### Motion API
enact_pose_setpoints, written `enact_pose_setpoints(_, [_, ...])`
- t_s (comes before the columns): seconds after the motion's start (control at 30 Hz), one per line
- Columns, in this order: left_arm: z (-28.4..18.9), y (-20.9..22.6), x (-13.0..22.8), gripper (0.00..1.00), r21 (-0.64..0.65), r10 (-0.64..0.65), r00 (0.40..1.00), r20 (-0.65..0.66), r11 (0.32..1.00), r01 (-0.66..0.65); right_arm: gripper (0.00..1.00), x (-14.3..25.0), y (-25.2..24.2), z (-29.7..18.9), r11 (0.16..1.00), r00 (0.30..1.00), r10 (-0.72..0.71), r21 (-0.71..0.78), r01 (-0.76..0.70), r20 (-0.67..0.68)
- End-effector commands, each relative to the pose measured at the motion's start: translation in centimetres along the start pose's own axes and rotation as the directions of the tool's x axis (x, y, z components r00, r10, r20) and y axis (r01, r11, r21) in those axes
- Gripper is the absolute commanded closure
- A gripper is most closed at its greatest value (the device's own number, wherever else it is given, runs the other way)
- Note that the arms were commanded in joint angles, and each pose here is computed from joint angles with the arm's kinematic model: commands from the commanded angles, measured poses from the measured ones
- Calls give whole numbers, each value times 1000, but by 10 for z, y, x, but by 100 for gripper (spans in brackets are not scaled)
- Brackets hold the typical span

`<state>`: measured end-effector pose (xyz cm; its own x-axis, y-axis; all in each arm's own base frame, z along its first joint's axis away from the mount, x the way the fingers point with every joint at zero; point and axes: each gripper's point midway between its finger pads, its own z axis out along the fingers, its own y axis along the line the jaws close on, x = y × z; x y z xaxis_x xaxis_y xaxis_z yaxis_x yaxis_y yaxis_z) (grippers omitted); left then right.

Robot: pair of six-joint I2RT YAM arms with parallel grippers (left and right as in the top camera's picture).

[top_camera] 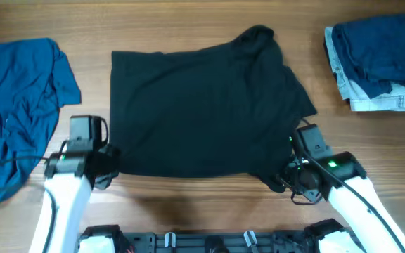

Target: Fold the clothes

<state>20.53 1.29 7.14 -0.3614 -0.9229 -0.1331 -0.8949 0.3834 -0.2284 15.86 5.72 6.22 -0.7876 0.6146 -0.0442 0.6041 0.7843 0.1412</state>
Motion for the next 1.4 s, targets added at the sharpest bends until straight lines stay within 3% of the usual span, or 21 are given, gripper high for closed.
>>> enact_pose_setpoints(0.0, [-20,2,1,96,75,18,999,32,997,-21,96,-5,12,-28,997,999,1,-77,2,48])
enact_pose_setpoints(0.2, [-15,-1,-29,96,32,25,984,179,999,-31,96,-48,43,-21,992,977,-34,-116,60,211])
enact_pose_setpoints(0.43, [17,-38,-46,96,72,17,979,202,997,-32,96,-79,70,28,994,972,-75,-64,91,224])
enact_pose_setpoints(0.9, [1,-89,-67,96,285,-36,958,284,957,-48,96,-129,107,-5,954,925,-60,-250,164,375])
enact_pose_setpoints(1.2, [34,-104,-81,91,263,-46,946,319,964,-41,96,-146,121,13,951,911,-66,-252,182,406])
enact_pose_setpoints(1.23, [40,-104,-81,89,253,-43,948,315,967,-41,96,-145,119,17,953,915,-70,-243,179,398])
enact_pose_setpoints(1.27, [46,-103,-81,78,243,-39,950,311,969,-40,96,-146,118,21,956,916,-71,-234,175,396])
enact_pose_setpoints(1.3, [51,-102,-80,48,232,-35,951,307,972,-39,82,-147,116,24,962,915,-70,-217,168,397])
enact_pose_setpoints(1.33, [56,-101,-81,23,219,-33,951,308,975,-37,55,-149,114,26,965,912,-70,-204,164,404])
enact_pose_setpoints(1.37, [58,-101,-81,6,208,-7,949,317,976,-62,24,-152,112,26,969,906,-67,-190,159,418])
